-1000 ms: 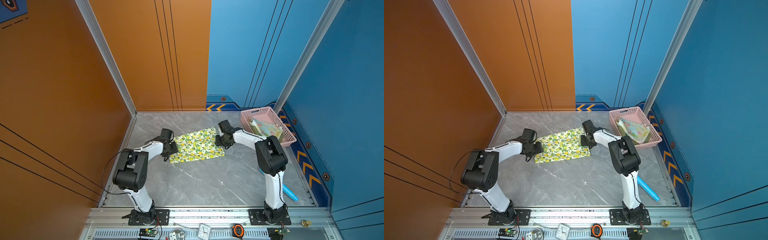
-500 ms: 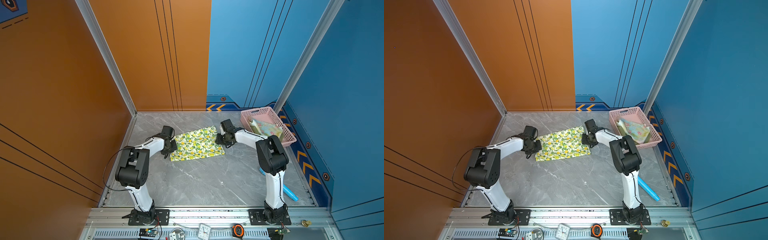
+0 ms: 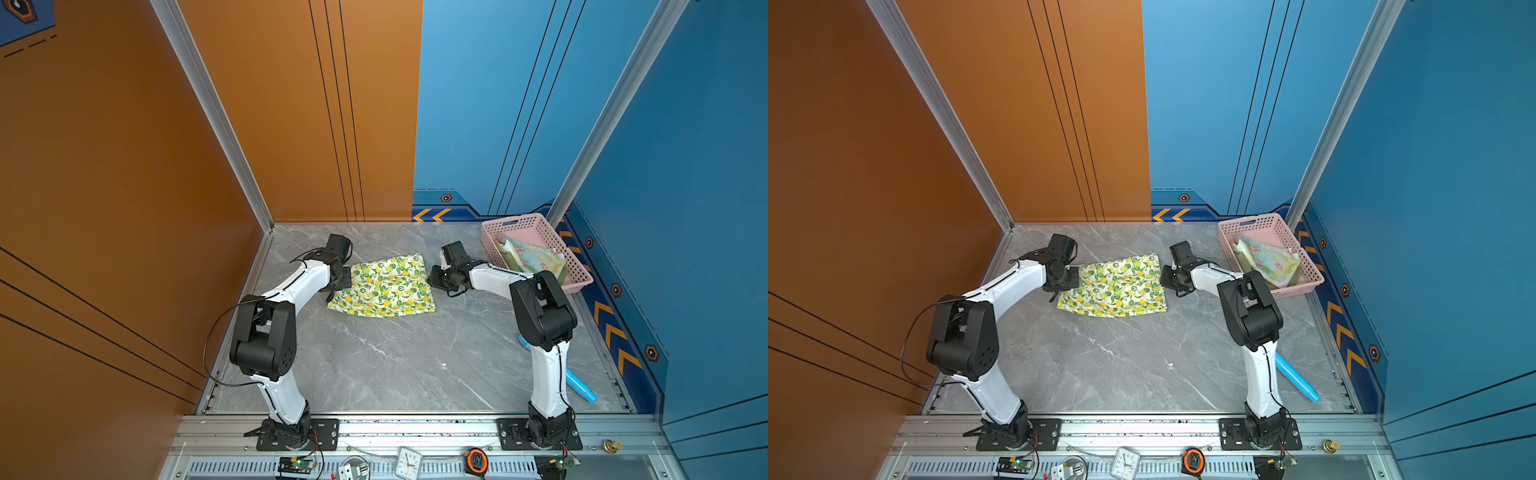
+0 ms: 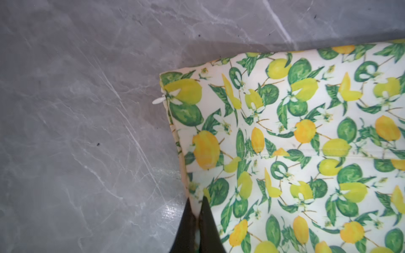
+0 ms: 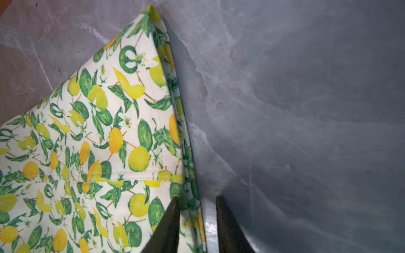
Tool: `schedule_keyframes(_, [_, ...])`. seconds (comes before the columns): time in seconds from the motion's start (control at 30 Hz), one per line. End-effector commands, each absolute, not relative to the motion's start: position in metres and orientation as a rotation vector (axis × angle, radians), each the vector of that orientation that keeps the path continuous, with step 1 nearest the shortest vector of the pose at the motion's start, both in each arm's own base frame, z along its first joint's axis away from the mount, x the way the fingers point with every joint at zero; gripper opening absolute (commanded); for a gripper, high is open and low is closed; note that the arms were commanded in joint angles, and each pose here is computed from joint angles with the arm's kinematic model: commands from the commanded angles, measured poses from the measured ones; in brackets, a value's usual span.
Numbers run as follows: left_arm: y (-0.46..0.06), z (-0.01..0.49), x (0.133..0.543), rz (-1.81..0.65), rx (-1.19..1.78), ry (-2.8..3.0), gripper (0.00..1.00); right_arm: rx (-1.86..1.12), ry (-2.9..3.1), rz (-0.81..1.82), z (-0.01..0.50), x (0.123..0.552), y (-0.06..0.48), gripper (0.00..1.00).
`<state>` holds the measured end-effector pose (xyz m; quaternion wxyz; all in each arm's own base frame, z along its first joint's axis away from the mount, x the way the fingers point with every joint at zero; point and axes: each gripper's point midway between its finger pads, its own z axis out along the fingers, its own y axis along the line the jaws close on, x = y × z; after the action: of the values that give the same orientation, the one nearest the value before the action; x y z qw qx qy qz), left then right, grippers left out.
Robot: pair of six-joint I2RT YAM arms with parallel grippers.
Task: Fold and stack skirts
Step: Fold the skirt at the center of the table.
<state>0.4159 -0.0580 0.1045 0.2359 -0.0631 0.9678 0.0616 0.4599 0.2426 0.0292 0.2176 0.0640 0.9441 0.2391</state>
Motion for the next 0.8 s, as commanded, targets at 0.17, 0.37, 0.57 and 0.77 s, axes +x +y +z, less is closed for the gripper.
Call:
schedule_keyframes(0.17, [-0.091, 0.164, 0.422, 0.429, 0.109, 2.530, 0.00, 0.357, 2.651, 0.839, -0.013, 0.434, 0.279, 0.12])
schedule_keyframes(0.37, [-0.143, 0.179, 0.424, 0.525, 0.333, 2.449, 0.00, 0.434, 2.604, 0.905, -0.016, 0.432, 0.294, 0.04])
schedule_keyframes(0.57, [-0.197, 0.160, 0.424, 0.486, 0.467, 2.449, 0.00, 0.466, 2.583, 0.959, -0.021, 0.427, 0.315, 0.01])
schedule_keyframes(0.77, [-0.237, 0.135, 0.426, 0.423, 0.542, 2.478, 0.00, 0.483, 2.572, 0.971, -0.021, 0.428, 0.318, 0.01])
